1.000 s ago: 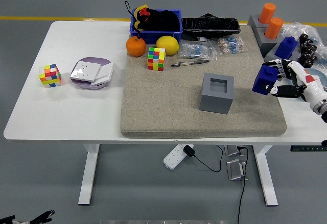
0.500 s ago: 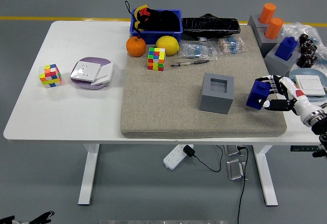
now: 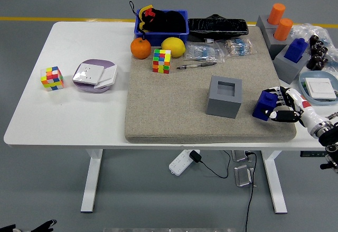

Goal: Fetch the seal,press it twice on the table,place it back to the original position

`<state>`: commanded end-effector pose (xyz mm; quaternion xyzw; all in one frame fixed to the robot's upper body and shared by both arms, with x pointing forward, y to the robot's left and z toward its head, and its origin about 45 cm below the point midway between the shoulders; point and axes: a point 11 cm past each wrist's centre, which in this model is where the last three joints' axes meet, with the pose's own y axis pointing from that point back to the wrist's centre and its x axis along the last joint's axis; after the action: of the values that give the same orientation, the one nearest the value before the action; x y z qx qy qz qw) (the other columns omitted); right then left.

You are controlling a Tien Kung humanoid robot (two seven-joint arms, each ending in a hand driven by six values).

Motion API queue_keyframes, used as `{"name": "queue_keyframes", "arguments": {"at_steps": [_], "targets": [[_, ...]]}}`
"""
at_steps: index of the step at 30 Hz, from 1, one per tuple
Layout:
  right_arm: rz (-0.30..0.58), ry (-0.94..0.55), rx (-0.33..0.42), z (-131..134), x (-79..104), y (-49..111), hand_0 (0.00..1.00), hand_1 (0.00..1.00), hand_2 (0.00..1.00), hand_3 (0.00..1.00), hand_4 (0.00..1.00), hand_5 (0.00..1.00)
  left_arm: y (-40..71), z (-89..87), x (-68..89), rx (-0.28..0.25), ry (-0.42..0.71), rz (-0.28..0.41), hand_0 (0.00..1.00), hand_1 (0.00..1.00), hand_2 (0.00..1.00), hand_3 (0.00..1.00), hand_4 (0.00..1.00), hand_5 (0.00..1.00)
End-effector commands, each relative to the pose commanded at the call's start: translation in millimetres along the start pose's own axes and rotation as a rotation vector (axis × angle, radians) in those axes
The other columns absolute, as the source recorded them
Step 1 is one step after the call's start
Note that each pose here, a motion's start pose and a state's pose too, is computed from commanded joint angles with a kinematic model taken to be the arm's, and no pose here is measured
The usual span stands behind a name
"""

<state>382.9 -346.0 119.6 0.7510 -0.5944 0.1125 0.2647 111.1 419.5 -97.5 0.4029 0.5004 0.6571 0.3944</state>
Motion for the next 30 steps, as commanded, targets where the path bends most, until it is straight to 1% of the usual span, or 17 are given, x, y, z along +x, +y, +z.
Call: {"name": "queue_keyframes", "arguments": {"at_steps": [6, 10, 13, 23, 30], "targets": [[0.005, -0.005, 0.0, 1, 0.3, 0.4, 0.565, 0.447, 0.457, 0.473, 0.663, 0.002, 0.0, 0.4, -0.5, -0.001, 0.002, -0.001, 0.814, 0.79, 0.768, 0.804, 0.693, 0.423], [0.009, -0.006, 0.017, -5, 2.3, 0.0, 0.564, 0.446, 0.456, 0.473, 0.664, 0.002, 0.0, 0.4, -0.1, -0.003, 0.006, -0.001, 0.814, 0.79, 0.768, 0.804, 0.693, 0.423], [0.013, -0.008, 0.049, -17, 5.5, -1.7, 0.564, 0.446, 0.456, 0.473, 0.664, 0.002, 0.0, 0.3, 0.4, -0.002, 0.008, 0.0, 0.814, 0.79, 0.768, 0.804, 0.693, 0.423], [0.03, -0.01, 0.192, -70, 19.9, -9.0, 0.562, 0.444, 0.453, 0.466, 0.667, 0.002, 0.3, 1.7, 1.3, -0.007, 0.012, 0.001, 0.814, 0.791, 0.768, 0.804, 0.693, 0.423], [0.015, -0.001, 0.255, -99, 20.3, -17.5, 0.561, 0.442, 0.453, 0.466, 0.668, 0.002, 0.5, 2.5, 1.9, -0.008, 0.012, 0.002, 0.814, 0.79, 0.768, 0.804, 0.693, 0.423]]}}
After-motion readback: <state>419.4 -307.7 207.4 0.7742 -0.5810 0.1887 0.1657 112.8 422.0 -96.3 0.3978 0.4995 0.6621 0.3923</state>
